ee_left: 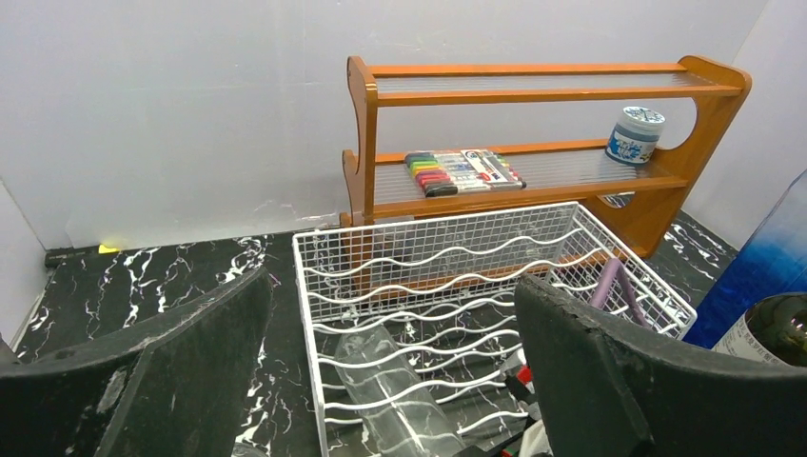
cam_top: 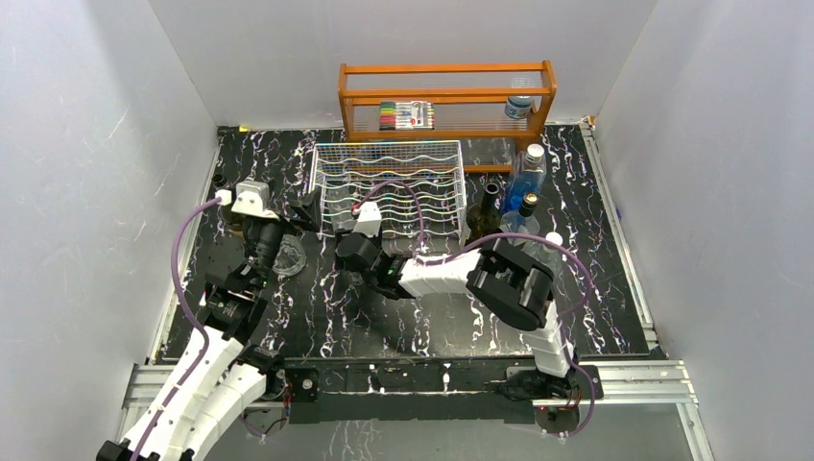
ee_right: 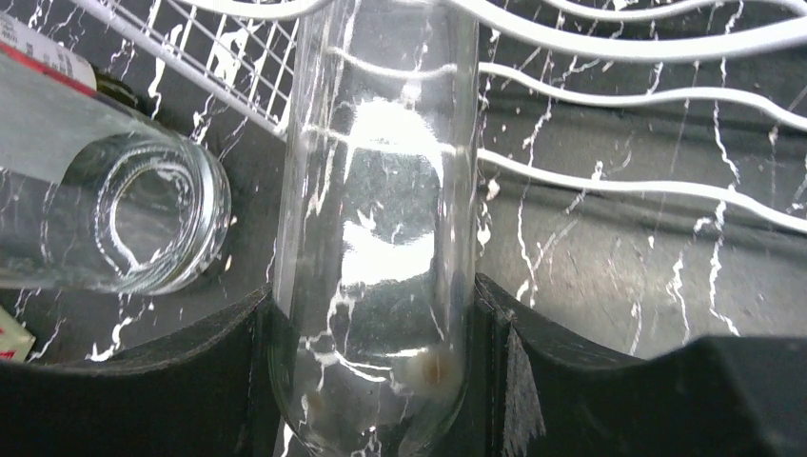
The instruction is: Put the wine bottle on the wine rack
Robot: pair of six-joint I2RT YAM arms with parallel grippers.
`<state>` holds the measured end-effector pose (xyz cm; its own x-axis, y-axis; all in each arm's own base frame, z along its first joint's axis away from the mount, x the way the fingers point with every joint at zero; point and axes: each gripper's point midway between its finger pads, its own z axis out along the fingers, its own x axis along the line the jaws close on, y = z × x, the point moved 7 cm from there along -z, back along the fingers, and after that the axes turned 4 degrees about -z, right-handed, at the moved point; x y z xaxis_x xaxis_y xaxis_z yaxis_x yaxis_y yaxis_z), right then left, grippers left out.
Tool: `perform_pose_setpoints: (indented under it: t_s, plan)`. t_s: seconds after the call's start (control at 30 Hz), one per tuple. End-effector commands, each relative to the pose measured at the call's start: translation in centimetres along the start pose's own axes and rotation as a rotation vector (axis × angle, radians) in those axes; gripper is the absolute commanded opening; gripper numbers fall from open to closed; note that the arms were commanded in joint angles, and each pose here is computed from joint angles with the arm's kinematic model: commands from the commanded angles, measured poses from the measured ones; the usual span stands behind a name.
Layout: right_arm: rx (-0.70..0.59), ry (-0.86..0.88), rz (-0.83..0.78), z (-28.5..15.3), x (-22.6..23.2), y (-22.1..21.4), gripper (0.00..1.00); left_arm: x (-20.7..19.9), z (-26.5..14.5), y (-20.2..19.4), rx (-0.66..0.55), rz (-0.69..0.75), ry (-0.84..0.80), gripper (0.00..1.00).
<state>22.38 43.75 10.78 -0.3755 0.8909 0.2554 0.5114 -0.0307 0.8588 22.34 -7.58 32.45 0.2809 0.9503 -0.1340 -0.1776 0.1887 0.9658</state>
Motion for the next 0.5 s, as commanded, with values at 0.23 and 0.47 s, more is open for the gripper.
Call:
perform_pose_setpoints:
  t_s: [0.23, 0.47]
  plan:
    - [-0.264, 0.017, 0.142, 4.0, 3.3, 5.7, 0.00, 0.3, -0.3, 1.2, -0.064, 0.002, 0.018, 0.98]
    - [-0.254, -0.060, 0.174, 6.1, 2.8, 5.6, 0.00, 0.0, -0.2, 1.1, -0.056, 0.022, -0.019, 0.98]
